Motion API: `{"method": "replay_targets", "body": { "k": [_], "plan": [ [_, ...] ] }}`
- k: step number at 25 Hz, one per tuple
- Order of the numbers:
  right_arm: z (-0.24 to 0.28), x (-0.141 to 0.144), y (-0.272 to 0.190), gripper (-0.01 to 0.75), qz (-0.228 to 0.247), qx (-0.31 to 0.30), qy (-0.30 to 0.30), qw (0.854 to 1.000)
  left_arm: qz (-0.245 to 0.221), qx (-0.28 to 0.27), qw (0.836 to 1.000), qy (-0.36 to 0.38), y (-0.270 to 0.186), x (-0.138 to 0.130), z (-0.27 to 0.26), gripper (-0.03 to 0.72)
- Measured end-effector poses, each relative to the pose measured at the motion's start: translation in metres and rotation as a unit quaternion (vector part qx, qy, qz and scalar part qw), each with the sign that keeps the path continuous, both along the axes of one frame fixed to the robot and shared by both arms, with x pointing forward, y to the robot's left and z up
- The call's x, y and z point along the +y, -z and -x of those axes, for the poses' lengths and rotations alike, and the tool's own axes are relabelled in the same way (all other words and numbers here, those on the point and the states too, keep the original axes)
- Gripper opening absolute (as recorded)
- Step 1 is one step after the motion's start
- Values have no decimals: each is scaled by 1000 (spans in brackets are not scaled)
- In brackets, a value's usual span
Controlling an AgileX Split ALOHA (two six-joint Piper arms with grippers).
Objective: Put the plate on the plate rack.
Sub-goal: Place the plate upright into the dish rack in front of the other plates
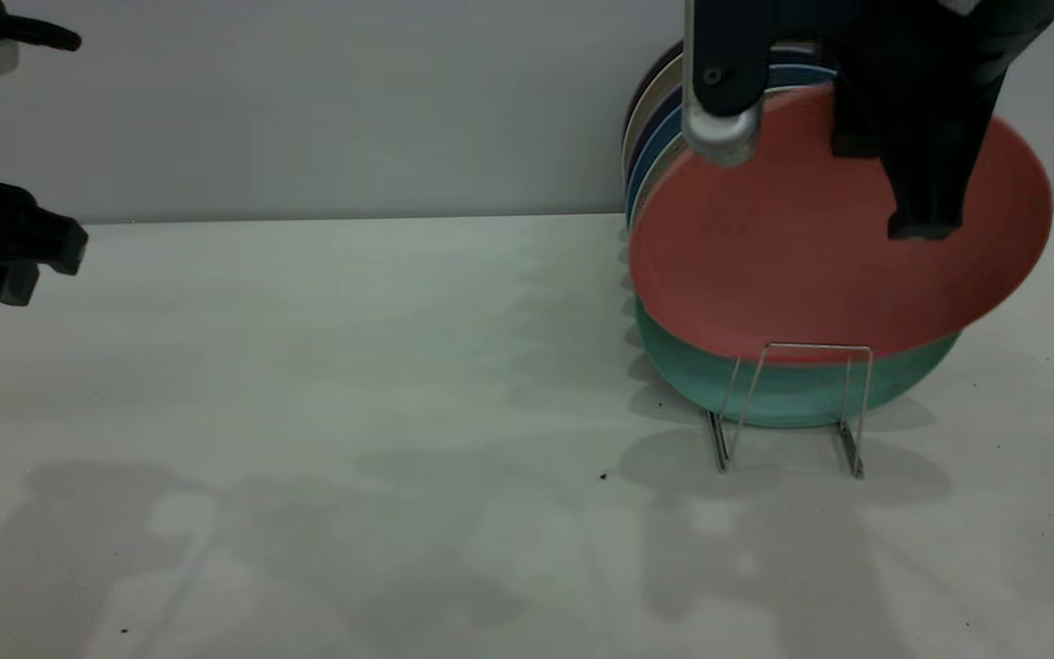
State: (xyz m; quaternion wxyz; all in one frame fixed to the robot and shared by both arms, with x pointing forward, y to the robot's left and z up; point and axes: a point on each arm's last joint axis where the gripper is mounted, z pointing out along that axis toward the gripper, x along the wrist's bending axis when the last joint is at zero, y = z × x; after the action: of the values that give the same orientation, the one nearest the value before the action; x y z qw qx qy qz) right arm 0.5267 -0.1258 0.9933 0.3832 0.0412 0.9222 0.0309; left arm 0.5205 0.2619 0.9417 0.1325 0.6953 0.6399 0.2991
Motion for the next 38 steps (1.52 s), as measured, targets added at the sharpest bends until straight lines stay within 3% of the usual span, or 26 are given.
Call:
{"method": "replay_targets", "body": {
  "k": [6,13,18,22,28,34,38],
  "plan": [
    [-6,2,18,94,5,20,4,1000,0,0,1000,0,0,0,0,431],
    [-20,-12,32,94,-25,33,40,998,0,0,1000,0,0,0,0,431],
    [-22,-12,32,107,-39,32,35,998,3,-1,1000,2,0,-1,0,431],
    [-22,-10,32,161,-49,31,32,998,6,-2,1000,5,0,-1,-1,431],
    [-22,-10,32,303,-58,36,38,997,8,-3,1000,7,0,-2,-1,431],
    [-20,-10,27,334,-74,35,48,995,8,-3,1000,7,0,-2,-1,431],
    [-15,-11,8,334,-110,21,57,992,6,-2,1000,5,0,-1,0,431]
  ]
}}
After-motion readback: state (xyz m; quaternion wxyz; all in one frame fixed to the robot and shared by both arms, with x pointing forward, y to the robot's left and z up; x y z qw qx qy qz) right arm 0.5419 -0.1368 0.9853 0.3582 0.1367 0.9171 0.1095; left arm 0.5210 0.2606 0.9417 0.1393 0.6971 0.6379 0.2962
